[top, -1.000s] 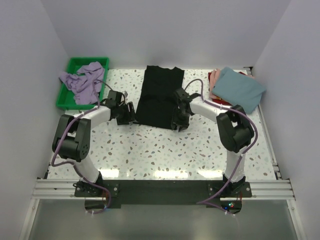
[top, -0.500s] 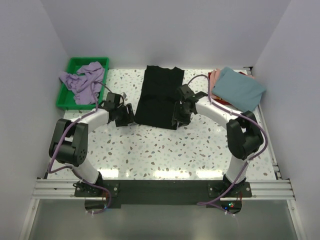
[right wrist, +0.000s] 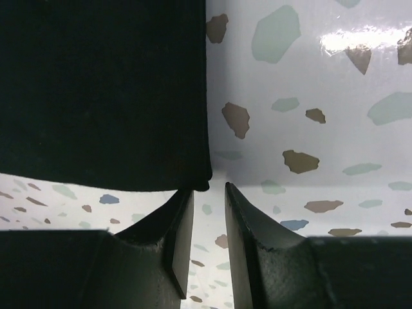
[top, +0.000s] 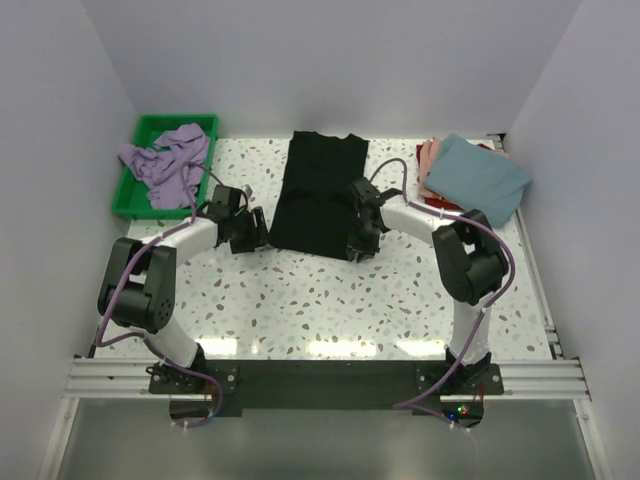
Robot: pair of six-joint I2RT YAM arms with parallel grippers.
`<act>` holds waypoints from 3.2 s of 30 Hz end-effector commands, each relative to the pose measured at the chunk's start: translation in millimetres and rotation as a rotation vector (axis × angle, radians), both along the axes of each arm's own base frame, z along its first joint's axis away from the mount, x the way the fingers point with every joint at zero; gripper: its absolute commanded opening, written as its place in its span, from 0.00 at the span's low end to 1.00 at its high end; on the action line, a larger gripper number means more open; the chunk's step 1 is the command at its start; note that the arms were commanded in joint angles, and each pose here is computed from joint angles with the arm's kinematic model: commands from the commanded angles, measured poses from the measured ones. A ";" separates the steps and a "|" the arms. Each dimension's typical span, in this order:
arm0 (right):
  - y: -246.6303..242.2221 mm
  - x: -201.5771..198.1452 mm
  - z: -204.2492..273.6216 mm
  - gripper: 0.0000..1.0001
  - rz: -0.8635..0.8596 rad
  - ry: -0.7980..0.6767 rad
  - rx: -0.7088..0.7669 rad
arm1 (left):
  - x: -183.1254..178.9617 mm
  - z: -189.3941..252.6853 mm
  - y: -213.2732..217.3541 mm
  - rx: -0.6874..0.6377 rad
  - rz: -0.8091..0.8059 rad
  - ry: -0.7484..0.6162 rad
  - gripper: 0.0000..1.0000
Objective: Fold and stack the t-shirts
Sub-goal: Fold the tshirt
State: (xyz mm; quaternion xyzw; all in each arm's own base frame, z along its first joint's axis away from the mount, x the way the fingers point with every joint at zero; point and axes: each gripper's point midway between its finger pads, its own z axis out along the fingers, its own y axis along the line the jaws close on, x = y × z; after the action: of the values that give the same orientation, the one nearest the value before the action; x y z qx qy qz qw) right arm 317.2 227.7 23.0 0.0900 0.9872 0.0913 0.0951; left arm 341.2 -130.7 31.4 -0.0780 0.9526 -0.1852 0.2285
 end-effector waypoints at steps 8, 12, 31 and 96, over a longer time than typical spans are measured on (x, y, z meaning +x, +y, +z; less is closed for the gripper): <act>0.6 13.6 4.3 0.27 0.018 -0.030 0.013 | 15.2 23.2 0.8 -0.001 0.002 -0.086 0.63; 3.8 3.2 21.7 0.32 0.023 -0.008 0.048 | 14.8 19.7 0.6 -0.001 0.003 -0.076 0.63; 2.3 22.5 11.6 0.30 -0.012 -0.001 0.019 | 19.8 22.4 -0.2 -0.001 0.002 -0.084 0.63; -5.0 6.8 -23.9 0.00 0.000 0.102 -0.031 | -6.4 -40.6 -26.6 -0.018 -0.069 0.137 0.00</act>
State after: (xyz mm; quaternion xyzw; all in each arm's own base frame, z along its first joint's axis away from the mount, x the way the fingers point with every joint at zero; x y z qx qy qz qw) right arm 331.4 234.5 16.8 0.0995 0.9872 0.1077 0.0634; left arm 360.6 -156.0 15.0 -0.0627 0.9545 -0.2062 0.2060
